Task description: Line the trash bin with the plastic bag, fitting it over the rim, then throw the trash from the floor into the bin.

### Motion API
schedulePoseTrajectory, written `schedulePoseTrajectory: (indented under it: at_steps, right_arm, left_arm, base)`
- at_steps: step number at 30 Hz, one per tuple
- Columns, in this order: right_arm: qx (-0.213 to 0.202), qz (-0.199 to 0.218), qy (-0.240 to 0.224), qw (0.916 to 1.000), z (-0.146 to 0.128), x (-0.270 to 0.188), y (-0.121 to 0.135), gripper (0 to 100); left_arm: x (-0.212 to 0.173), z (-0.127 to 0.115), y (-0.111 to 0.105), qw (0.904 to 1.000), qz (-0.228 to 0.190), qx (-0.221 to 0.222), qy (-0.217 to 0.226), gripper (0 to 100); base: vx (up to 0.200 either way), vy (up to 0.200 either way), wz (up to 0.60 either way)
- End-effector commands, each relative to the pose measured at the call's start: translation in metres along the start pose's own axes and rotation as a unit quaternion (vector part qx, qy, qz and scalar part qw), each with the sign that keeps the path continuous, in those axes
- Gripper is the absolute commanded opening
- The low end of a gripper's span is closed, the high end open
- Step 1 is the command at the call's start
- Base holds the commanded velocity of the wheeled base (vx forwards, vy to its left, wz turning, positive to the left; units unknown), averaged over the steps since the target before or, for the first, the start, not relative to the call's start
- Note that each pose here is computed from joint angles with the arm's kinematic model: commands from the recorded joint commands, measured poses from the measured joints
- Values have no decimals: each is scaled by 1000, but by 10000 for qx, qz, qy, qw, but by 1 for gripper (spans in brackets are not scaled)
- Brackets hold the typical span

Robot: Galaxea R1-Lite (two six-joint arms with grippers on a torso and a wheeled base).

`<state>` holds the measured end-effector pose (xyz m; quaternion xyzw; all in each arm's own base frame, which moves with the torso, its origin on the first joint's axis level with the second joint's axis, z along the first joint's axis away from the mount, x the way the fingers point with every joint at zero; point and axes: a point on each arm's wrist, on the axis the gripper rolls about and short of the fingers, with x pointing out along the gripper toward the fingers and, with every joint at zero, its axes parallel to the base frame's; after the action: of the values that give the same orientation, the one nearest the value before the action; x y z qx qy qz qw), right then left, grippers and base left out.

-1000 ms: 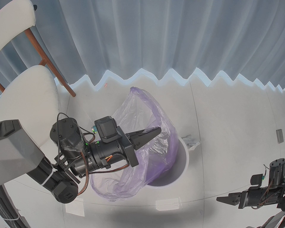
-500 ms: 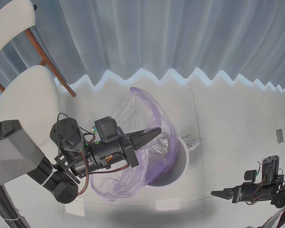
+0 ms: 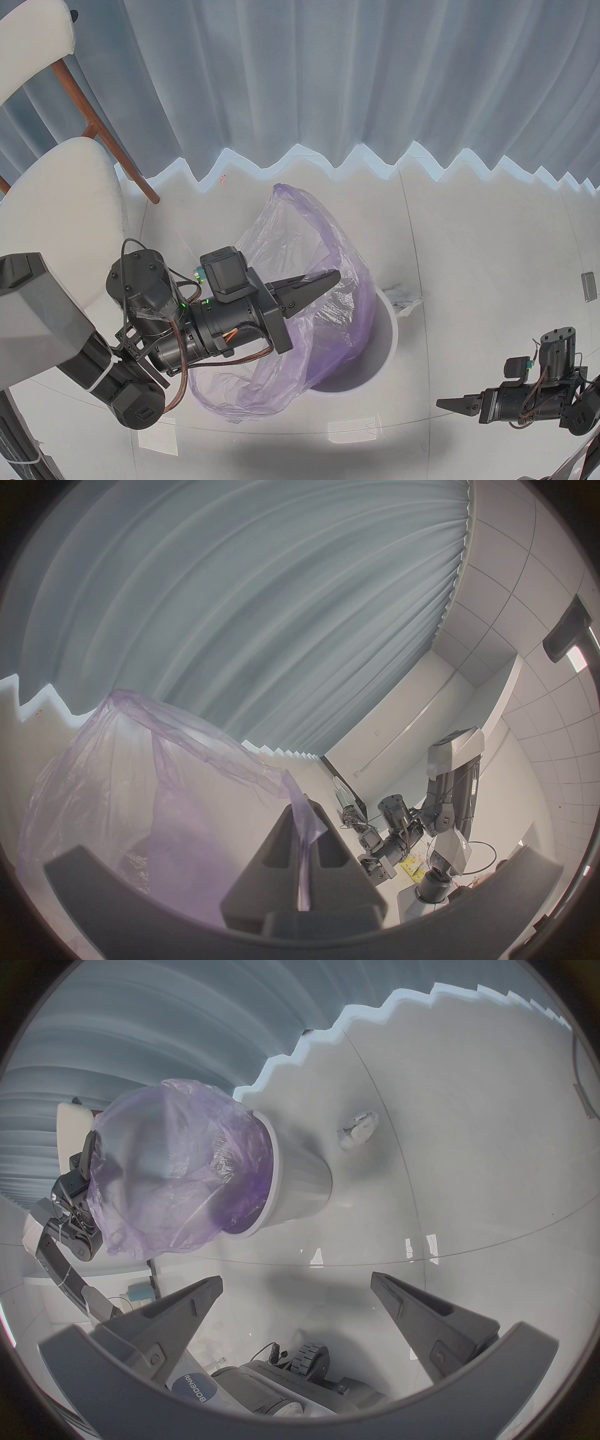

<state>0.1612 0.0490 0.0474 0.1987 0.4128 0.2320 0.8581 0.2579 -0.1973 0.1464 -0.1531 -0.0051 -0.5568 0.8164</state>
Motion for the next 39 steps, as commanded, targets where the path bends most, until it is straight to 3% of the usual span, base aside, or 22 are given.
schedulePoseTrajectory:
  at_steps: [1, 39]
  right_arm:
    - [131, -107, 264, 9995, -7, 8, -7, 100]
    - [-225, 46, -596, 9980, 13, 29, -10, 100]
  left_arm:
    - [0, 0, 0, 10000, 0, 1, -3, 0]
    - [0, -1, 0, 10000, 0, -4, 18, 0]
  base:
    - [0, 0, 0]
    - [0, 0, 0]
